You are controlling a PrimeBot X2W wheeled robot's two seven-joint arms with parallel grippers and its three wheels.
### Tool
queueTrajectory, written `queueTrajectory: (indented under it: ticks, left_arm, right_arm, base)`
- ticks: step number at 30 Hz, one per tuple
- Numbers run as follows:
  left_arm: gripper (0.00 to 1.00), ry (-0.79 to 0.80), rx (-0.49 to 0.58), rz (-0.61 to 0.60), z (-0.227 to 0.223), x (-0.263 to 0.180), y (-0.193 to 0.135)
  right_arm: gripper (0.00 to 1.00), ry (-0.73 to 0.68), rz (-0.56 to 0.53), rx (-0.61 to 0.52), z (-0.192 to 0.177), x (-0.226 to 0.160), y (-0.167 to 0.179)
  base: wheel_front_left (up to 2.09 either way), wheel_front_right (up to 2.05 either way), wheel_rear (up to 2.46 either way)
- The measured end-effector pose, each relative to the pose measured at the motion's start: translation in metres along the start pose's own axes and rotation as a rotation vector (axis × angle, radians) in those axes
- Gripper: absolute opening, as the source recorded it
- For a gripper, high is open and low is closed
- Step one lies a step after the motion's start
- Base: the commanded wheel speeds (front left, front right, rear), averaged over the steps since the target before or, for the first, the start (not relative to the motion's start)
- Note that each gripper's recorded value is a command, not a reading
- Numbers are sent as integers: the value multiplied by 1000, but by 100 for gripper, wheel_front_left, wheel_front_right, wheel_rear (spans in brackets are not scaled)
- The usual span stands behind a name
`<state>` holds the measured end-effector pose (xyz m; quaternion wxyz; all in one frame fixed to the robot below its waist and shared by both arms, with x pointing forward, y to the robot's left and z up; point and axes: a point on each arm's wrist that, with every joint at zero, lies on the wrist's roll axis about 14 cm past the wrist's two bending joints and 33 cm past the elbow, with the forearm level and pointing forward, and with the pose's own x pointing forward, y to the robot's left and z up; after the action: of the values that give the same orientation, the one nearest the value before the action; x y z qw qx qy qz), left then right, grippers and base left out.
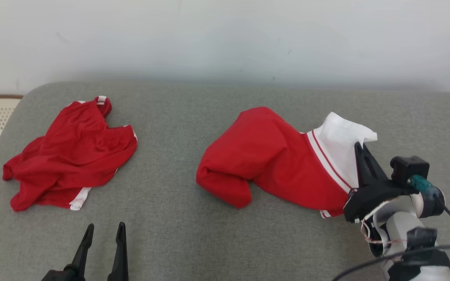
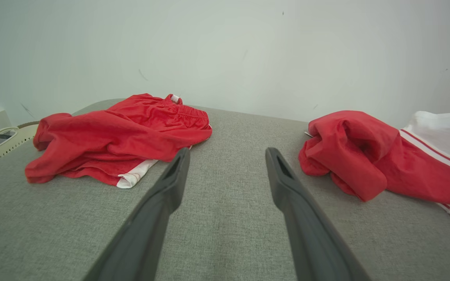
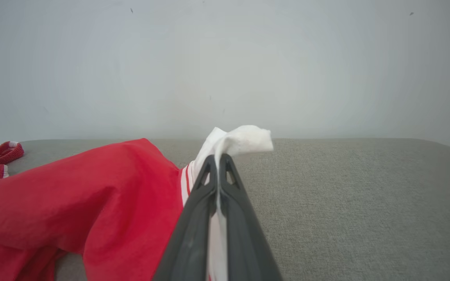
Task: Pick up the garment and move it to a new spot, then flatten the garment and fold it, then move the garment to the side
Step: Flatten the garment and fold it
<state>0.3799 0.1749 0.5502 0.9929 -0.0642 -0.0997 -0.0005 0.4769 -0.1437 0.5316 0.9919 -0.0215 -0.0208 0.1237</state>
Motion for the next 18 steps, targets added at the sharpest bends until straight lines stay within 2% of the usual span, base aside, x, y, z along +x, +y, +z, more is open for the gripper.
queueTrajectory:
  ticks: [10, 18]
  left_arm:
    - [100, -6, -31, -46, 3, -4, -19]
    - [100, -11, -38, -61, 4, -3, -25]
  right_arm:
    - [0, -75, 179, -36, 12, -53, 49]
    - [0, -68, 312, -40, 3, -85, 91]
  base:
    - [0, 0, 0]
    - [0, 0, 0]
